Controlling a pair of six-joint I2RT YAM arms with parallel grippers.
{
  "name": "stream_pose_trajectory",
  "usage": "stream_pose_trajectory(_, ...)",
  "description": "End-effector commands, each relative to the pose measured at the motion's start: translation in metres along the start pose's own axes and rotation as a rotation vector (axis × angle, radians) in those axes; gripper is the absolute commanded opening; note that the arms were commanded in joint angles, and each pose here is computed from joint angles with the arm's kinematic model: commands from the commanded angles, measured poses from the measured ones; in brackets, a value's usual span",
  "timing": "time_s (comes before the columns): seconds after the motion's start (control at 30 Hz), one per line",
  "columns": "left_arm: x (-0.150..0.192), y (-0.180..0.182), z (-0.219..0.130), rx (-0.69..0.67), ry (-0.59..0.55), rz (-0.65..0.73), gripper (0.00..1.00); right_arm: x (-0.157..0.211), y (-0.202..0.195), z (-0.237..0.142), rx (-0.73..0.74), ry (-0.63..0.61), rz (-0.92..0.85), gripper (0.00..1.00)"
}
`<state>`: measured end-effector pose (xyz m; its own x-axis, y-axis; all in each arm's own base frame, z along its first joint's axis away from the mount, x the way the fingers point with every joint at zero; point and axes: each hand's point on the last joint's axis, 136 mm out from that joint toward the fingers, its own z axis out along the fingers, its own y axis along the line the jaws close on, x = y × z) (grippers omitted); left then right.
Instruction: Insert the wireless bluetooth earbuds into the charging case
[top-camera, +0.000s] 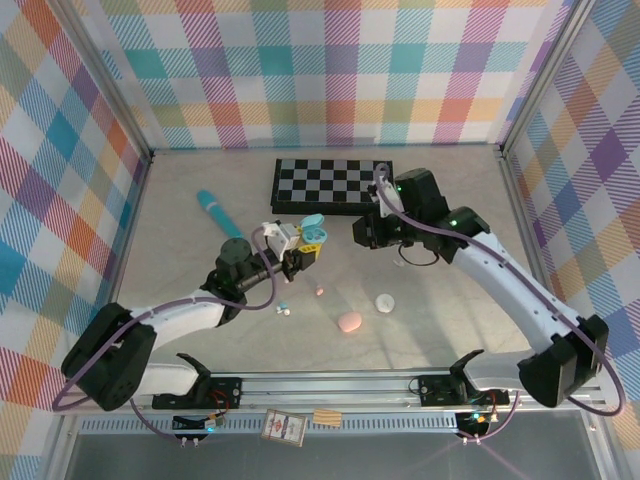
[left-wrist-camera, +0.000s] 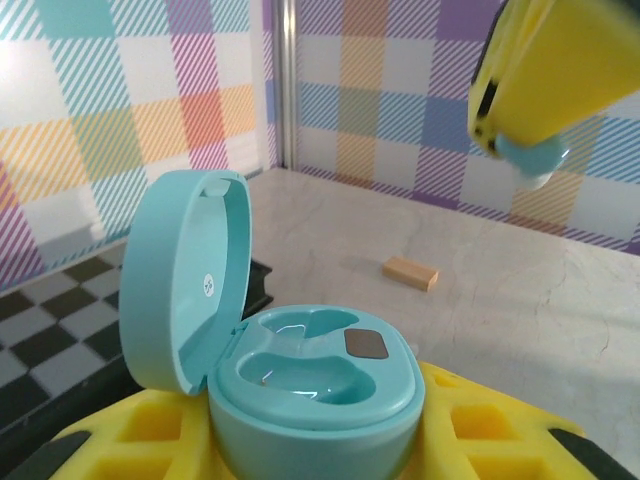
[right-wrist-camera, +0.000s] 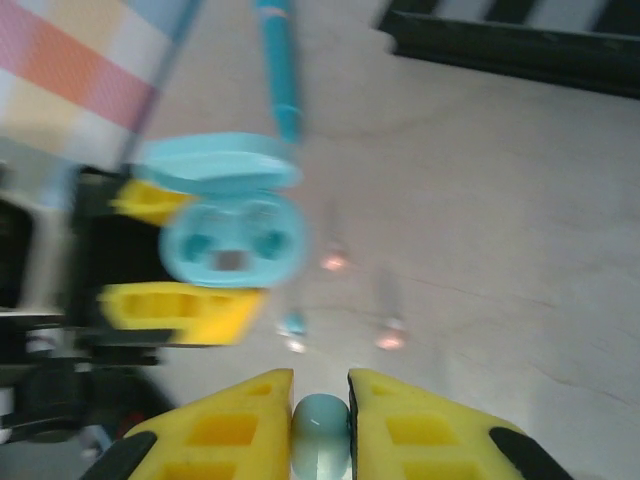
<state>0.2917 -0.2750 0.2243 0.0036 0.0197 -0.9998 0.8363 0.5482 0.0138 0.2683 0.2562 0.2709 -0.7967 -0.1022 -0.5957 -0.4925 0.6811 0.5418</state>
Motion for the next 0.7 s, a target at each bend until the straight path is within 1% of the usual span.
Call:
stream_pose_trajectory(0.0, -0.048, -0.014, 0.013, 0.078, -0.169, 0.082, 0.27, -0.013, 0.042, -0.004, -0.244, -0.040, 0.026, 0.21)
stream_pose_trajectory(0.1, -0.055, -0.020, 0.022, 0.112, -0.206, 0.084, 0.27, -0.024, 0.056, -0.008, -0.315, -0.073, 0.019, 0.21)
stream_pose_trajectory(0.2, -0.057, -0.026, 0.029, 0.135, -0.218, 0.087, 0.27, -0.028, 0.062, -0.008, -0.352, -0.083, 0.016, 0.21)
stream_pose_trajectory(0.4, -0.058, -0.040, 0.036, 0.179, -0.223, 0.091, 0.27, -0.030, 0.053, 0.002, -0.322, -0.087, 0.017, 0.21)
stream_pose_trajectory(0.67, -0.067, -0.047, 0.035, 0.197, -0.244, 0.078, 0.27, -0.031, 0.040, 0.013, -0.279, -0.108, 0.013, 0.21)
